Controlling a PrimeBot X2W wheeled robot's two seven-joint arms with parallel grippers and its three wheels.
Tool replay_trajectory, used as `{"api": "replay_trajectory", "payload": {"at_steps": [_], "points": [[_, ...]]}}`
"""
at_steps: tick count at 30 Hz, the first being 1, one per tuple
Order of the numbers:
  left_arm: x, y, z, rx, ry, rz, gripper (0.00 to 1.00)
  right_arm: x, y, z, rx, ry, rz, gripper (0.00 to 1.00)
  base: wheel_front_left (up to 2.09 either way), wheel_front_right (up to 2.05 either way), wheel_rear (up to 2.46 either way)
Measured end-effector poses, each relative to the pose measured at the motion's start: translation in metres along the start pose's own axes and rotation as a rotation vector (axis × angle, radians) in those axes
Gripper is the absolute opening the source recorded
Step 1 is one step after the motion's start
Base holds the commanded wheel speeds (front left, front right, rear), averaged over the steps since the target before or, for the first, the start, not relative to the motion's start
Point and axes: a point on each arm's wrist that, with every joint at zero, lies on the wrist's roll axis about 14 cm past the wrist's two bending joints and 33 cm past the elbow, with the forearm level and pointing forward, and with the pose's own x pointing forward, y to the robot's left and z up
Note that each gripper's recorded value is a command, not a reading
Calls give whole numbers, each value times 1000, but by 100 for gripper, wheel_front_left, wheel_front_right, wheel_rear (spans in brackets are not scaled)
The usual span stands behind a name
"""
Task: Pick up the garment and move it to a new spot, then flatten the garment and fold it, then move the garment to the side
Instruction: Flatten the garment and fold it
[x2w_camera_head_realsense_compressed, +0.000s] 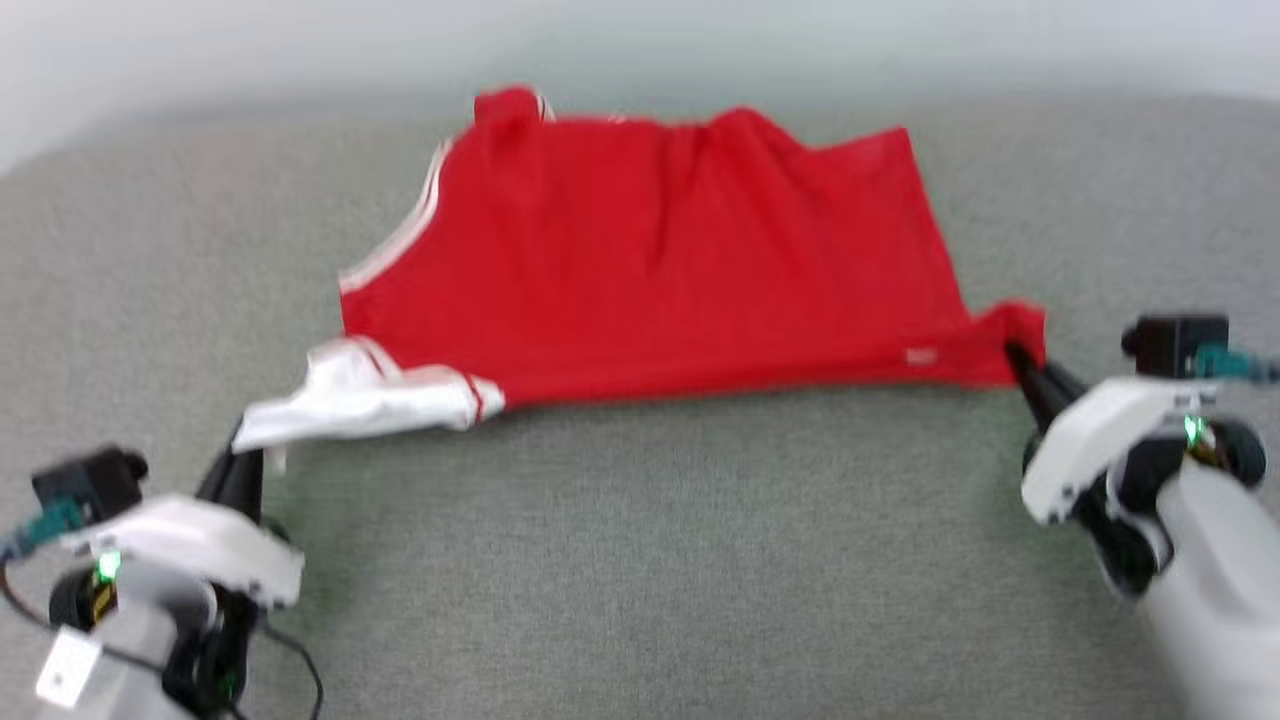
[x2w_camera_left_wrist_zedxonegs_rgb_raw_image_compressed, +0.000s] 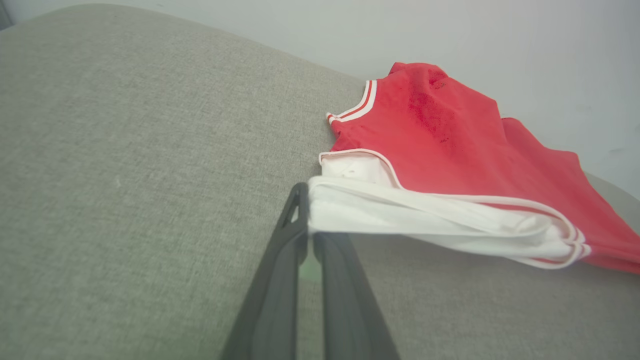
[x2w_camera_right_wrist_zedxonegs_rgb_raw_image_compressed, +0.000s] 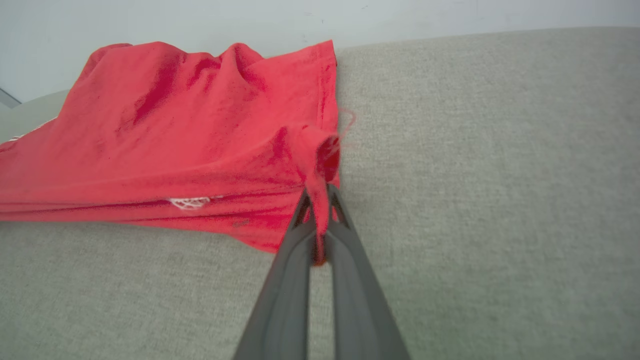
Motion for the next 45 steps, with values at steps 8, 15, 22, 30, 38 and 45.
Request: {"api": "replay_trajectory", "payload": {"at_steps": [8, 15, 22, 30, 38, 45], "points": [[-79, 6, -15, -30, 38, 45, 0, -65, -7, -26, 42, -12, -15, 0, 0, 0, 0], [-134, 7, -23, -37, 83, 69, 0, -112, -15, -49, 93, -11, -46, 0, 0, 0, 0], [-170, 11, -28, -72, 115, 102, 0, -147, -18, -73, 120, 47, -90, 0, 0, 0, 0], [-170, 0, -22, -67, 124, 72, 0, -165, -13, -67, 87, 90, -112, 0, 0, 0, 0], [-123, -27, -4, -9, 105, -42, 0, -149, 0, -55, 38, 124, -93, 0, 0, 0, 0], [-79, -42, -16, 24, 181, -98, 0, -113, 4, -48, 9, 148, -68, 0, 0, 0, 0]]}}
